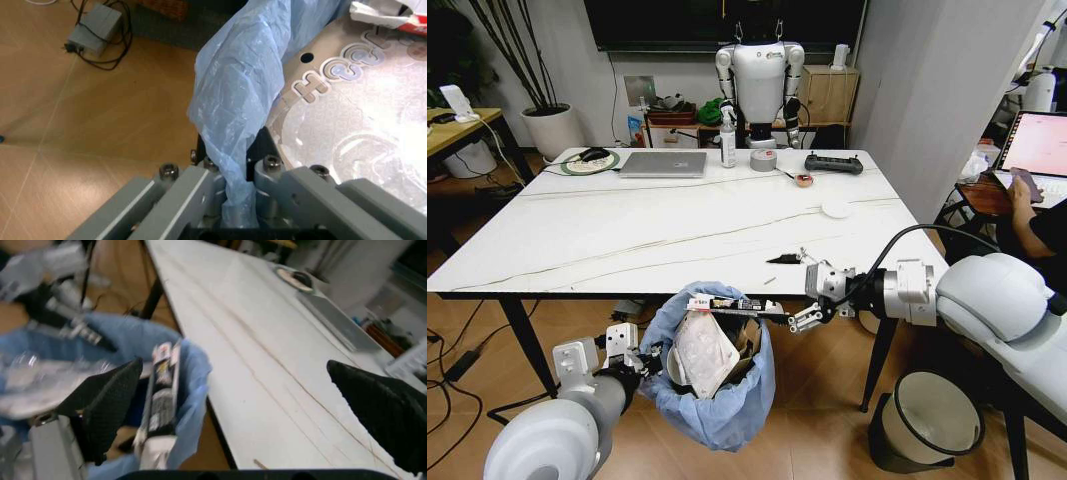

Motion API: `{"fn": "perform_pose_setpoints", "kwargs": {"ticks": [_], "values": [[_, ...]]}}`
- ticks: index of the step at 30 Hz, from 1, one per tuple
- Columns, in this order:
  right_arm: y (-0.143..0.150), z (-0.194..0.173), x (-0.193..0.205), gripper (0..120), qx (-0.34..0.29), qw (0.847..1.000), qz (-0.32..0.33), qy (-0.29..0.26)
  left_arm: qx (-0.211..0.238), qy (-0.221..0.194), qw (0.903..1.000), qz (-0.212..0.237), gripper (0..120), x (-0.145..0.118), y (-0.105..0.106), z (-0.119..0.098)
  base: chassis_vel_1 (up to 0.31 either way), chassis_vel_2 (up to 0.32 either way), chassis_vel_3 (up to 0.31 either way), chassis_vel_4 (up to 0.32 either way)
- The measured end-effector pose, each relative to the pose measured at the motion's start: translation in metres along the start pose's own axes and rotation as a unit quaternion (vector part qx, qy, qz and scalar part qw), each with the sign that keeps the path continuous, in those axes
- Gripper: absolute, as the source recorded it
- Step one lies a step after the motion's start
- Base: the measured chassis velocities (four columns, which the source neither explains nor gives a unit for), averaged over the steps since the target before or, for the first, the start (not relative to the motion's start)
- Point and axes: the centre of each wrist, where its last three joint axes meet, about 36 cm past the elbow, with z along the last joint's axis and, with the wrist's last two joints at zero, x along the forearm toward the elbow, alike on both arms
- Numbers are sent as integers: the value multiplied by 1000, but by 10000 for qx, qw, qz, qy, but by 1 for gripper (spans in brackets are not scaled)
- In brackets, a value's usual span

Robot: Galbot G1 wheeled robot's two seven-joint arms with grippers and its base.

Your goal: Pick up the trash bin and place the trash from the table into it.

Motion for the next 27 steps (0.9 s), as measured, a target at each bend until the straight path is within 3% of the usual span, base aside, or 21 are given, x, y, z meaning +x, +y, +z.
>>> {"fn": "perform_pose_setpoints", "kwargs": {"ticks": [3, 6, 9, 11, 14, 16, 21, 23, 27], "values": [[12, -3, -6, 100, -1166, 9921, 466, -52, 8, 5, 10000, -2, 0, 0, 0, 0, 0, 0, 0, 0], [19, 2, -14, 100, -2094, 9727, 995, 42, 22, 11, 10000, -25, 0, 0, 1, 1, 0, 0, 0, 0], [16, 5, -16, 100, -2324, 9649, 1222, 56, 21, 18, 10000, -42, 0, 0, 1, 2, 0, 0, 0, 0], [7, 13, -18, 100, -2665, 9485, 1711, 72, 8, 34, 10000, -87, 0, 0, 2, 3, 0, 0, 0, 0], [-14, 23, -21, 100, -3018, 9231, 2384, 34, -2, 66, 9999, -139, 0, 1, 4, 5, 0, 0, 0, 0], [-23, 27, -22, 100, -3082, 9161, 2566, 20, -4, 72, 9999, -154, 0, 1, 5, 5, 0, 0, 0, 0], [-81, 58, -31, 100, -3459, 8749, 3385, 139, -5, 92, 9998, -184, 0, 1, 6, 5, 0, 0, 0, 0], [-90, 62, -33, 100, -3502, 8694, 3482, 175, -4, 96, 9998, -186, 0, 1, 6, 6, 0, 0, 0, 0], [-135, 83, -47, 100, -3723, 8398, 3904, 608, 0, 106, 9998, -187, 0, 1, 6, 6, 0, 0, 0, 0]]}}
